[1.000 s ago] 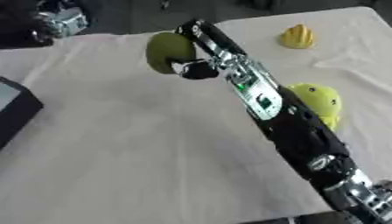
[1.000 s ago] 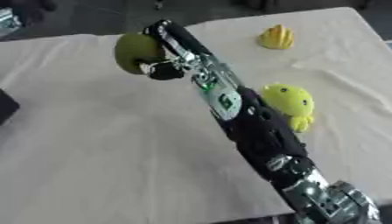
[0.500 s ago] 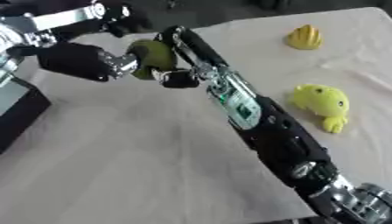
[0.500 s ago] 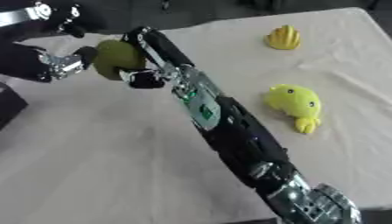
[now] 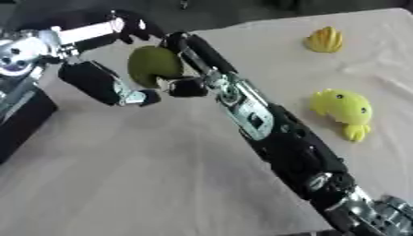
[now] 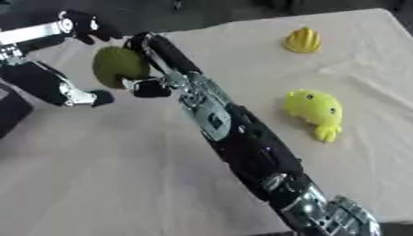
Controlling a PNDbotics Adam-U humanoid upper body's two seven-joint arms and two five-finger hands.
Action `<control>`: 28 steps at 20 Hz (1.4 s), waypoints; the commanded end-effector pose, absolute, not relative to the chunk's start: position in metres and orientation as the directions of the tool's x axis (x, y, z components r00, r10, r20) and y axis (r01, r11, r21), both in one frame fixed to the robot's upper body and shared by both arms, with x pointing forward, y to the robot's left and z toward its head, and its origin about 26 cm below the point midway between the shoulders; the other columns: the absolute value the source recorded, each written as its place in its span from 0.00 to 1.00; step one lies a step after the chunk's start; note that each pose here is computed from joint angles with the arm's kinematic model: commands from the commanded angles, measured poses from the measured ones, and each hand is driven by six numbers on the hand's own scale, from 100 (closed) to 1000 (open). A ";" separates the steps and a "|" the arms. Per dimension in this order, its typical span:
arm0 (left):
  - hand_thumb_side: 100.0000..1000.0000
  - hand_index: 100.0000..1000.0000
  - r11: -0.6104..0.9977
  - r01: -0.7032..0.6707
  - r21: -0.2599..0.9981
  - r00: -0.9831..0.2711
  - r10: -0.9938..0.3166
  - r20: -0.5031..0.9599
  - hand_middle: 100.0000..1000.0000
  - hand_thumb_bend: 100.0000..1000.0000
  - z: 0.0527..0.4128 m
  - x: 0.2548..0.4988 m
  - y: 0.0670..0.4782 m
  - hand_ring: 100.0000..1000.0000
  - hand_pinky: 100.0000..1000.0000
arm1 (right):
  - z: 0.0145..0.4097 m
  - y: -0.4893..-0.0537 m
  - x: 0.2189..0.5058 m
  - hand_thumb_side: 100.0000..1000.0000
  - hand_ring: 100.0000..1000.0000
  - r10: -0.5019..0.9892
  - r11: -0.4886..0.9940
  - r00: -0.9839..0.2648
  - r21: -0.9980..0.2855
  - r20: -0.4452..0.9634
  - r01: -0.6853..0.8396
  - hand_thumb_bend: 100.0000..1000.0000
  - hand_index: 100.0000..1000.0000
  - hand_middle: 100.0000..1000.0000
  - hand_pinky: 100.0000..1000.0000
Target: Pick up the objects with one hand, pass them to the other hand, and then place them into the box on the other side of the table.
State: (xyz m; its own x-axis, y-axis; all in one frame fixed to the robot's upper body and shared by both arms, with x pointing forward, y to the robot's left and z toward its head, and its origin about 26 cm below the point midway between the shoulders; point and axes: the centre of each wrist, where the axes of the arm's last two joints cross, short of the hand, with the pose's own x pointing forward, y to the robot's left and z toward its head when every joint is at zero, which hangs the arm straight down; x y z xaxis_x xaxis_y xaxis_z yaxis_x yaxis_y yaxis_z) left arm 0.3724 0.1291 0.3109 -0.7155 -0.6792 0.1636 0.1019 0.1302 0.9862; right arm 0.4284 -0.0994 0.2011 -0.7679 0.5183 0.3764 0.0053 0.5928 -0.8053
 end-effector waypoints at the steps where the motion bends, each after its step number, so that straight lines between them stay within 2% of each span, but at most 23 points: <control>1: 0.08 0.89 0.158 -0.042 0.987 -0.695 -0.714 0.084 0.86 0.57 0.322 0.370 0.131 0.91 0.89 | 0.213 -0.094 0.426 0.00 0.63 0.486 0.601 -0.798 -0.799 0.357 0.009 0.00 0.49 0.45 0.71; 4: 0.04 0.88 0.176 -0.105 0.979 -0.683 -0.728 0.057 0.86 0.58 0.321 0.370 0.130 0.91 0.89 | 0.214 -0.094 0.426 0.00 0.64 0.476 0.601 -0.804 -0.799 0.357 0.000 0.00 0.49 0.44 0.71; 6: 0.02 0.87 0.188 -0.121 0.975 -0.679 -0.732 0.057 0.85 0.55 0.319 0.370 0.130 0.91 0.88 | 0.214 -0.094 0.425 0.00 0.64 0.468 0.600 -0.809 -0.800 0.356 -0.005 0.00 0.49 0.44 0.71; 15: 0.03 0.85 0.120 -0.053 0.991 -0.668 -0.742 0.054 0.86 0.54 0.304 0.379 0.130 0.91 0.89 | 0.215 -0.091 0.424 0.00 0.64 0.433 0.611 -0.831 -0.791 0.348 -0.013 0.00 0.49 0.44 0.72; 23: 0.00 0.86 0.081 -0.045 0.996 -0.634 -0.773 0.034 0.85 0.53 0.293 0.393 0.135 0.91 0.89 | 0.216 -0.090 0.423 0.00 0.63 0.394 0.632 -0.853 -0.775 0.341 -0.018 0.00 0.48 0.44 0.72; 26: 0.00 0.86 0.083 -0.054 0.995 -0.623 -0.782 0.031 0.85 0.50 0.290 0.397 0.137 0.91 0.88 | 0.216 -0.090 0.424 0.00 0.63 0.375 0.639 -0.865 -0.769 0.335 -0.021 0.00 0.48 0.44 0.72; 28: 0.00 0.85 0.092 -0.051 0.994 -0.619 -0.785 0.040 0.84 0.42 0.287 0.399 0.137 0.90 0.87 | 0.215 -0.090 0.424 0.00 0.63 0.368 0.641 -0.867 -0.767 0.334 -0.024 0.00 0.48 0.44 0.71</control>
